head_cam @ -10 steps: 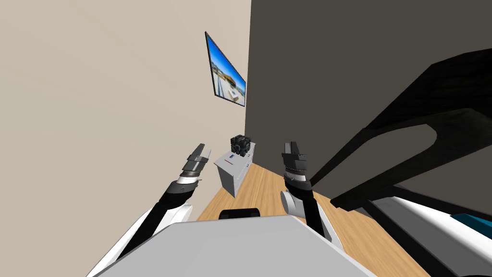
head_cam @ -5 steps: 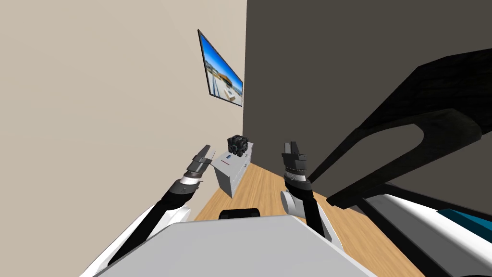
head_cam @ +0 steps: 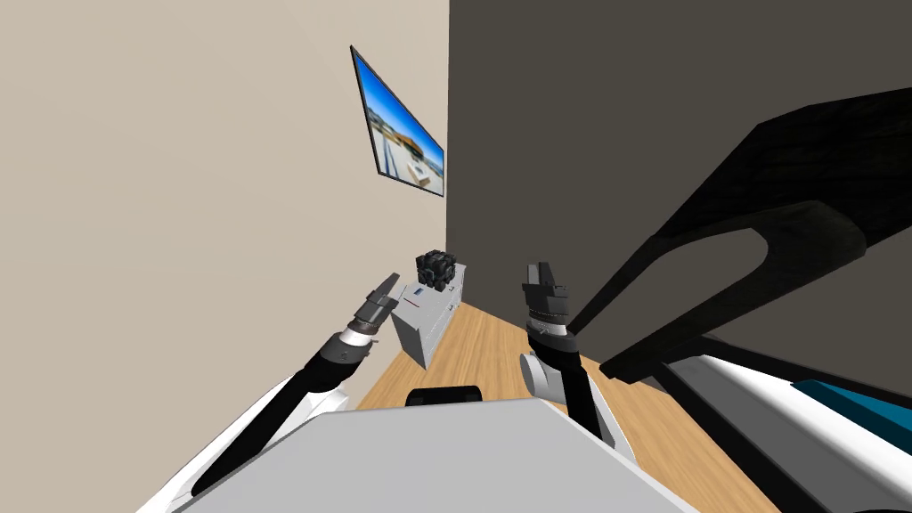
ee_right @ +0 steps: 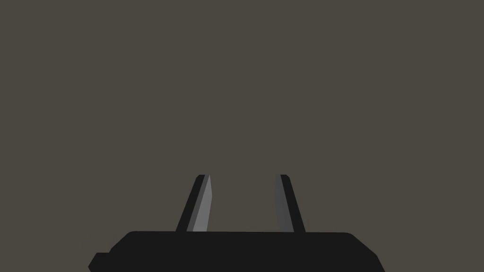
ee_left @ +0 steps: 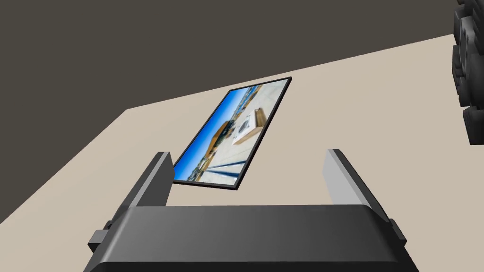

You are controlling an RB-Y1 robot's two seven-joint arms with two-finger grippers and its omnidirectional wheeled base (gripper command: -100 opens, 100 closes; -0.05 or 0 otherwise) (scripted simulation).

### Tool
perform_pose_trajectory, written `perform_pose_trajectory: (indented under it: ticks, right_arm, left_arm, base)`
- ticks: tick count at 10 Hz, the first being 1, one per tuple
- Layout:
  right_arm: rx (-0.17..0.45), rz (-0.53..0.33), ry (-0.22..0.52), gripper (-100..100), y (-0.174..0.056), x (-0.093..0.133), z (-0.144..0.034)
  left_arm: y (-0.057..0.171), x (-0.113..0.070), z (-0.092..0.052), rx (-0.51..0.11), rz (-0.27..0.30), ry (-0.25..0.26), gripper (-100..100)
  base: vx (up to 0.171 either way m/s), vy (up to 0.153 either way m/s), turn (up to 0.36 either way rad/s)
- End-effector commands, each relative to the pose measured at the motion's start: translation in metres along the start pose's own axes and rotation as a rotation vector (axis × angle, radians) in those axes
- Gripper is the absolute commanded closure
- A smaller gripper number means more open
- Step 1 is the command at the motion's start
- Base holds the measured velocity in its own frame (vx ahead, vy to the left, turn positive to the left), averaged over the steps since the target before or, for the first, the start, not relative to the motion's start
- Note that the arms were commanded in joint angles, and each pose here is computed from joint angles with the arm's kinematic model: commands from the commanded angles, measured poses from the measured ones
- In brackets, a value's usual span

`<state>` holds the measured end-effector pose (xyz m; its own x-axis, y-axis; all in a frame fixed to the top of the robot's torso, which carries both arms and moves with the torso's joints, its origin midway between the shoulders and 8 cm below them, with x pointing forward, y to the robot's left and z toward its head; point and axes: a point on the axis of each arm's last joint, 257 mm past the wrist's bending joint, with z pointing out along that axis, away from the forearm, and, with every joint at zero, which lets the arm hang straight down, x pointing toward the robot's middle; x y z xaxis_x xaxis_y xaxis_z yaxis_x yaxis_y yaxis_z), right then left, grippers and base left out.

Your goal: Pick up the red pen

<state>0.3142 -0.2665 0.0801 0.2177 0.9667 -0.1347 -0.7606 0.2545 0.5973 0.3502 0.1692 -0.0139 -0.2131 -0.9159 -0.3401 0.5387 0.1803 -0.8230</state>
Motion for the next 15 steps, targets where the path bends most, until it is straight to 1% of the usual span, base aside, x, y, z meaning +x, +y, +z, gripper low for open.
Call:
perform_pose_trajectory:
  ticks: [1, 2, 3, 4, 5, 6, 7, 8, 9, 10, 11, 12, 13, 14, 15]
  right_arm:
    - [0.000, 0.000, 0.000, 0, 0.000, 0.000, 0.000]
    - [0.000, 0.000, 0.000, 0, 0.000, 0.000, 0.000]
    - [0.000, 0.000, 0.000, 0, 0.000, 0.000, 0.000]
    - [0.000, 0.000, 0.000, 0, 0.000, 0.000, 0.000]
    - [0.000, 0.000, 0.000, 0, 0.000, 0.000, 0.000]
    - [0.000, 0.000, 0.000, 0, 0.000, 0.000, 0.000]
    - [0.000, 0.000, 0.000, 0, 0.000, 0.000, 0.000]
    - [0.000, 0.000, 0.000, 0, 0.000, 0.000, 0.000]
    - [0.000, 0.000, 0.000, 0, 0.000, 0.000, 0.000]
    - [0.000, 0.000, 0.000, 0, 0.000, 0.000, 0.000]
    - [0.000, 0.000, 0.000, 0, 0.000, 0.000, 0.000]
    - [0.000, 0.000, 0.000, 0, 0.000, 0.000, 0.000]
    - [0.000, 0.000, 0.000, 0, 0.000, 0.000, 0.000]
    - [0.000, 0.000, 0.000, 0, 0.000, 0.000, 0.000]
    - [0.000, 0.000, 0.000, 0, 0.000, 0.000, 0.000]
  left_arm:
    - [0.005, 0.004, -0.002, -0.015, -0.003, 0.027, -100]
    - [0.013, 0.014, -0.005, -0.042, -0.025, 0.062, -100]
    - [0.013, 0.015, -0.006, -0.044, -0.020, 0.072, -100]
    - [0.023, 0.025, -0.011, -0.078, -0.043, 0.107, -100]
    - [0.024, 0.026, -0.012, -0.081, -0.037, 0.118, -100]
    - [0.036, 0.036, -0.018, -0.122, -0.062, 0.153, -100]
    - [0.036, 0.037, -0.019, -0.125, -0.056, 0.164, -100]
    - [0.050, 0.046, -0.028, -0.173, -0.082, 0.198, -100]
    - [0.051, 0.046, -0.029, -0.177, -0.075, 0.209, -100]
    - [0.066, 0.055, -0.040, -0.233, -0.099, 0.246, -100]
    - [0.067, 0.056, -0.041, -0.235, -0.095, 0.253, -100]
    - [0.083, 0.063, -0.054, -0.296, -0.121, 0.284, -100]
    - [0.084, 0.063, -0.056, -0.301, -0.114, 0.295, -100]
    - [0.101, 0.070, -0.070, -0.366, -0.141, 0.320, -100]
    - [0.102, 0.070, -0.073, -0.374, -0.134, 0.335, -100]
  base:
    - [0.026, -0.062, -0.022]
    - [0.044, -0.085, -0.059]
    - [0.040, -0.068, -0.021]
    - [0.037, -0.088, -0.057]
    - [0.036, -0.066, -0.025]
    - [0.065, -0.069, -0.064]
    - [0.058, -0.063, -0.032]
    - [0.063, -0.067, -0.069]
    - [0.052, -0.055, -0.030]
    - [0.068, -0.087, -0.070]
    - [0.062, -0.071, -0.033]
    - [0.072, -0.076, -0.083]
    - [0.069, -0.051, -0.037]
    - [0.096, -0.062, -0.084]
    - [0.084, -0.061, -0.037]
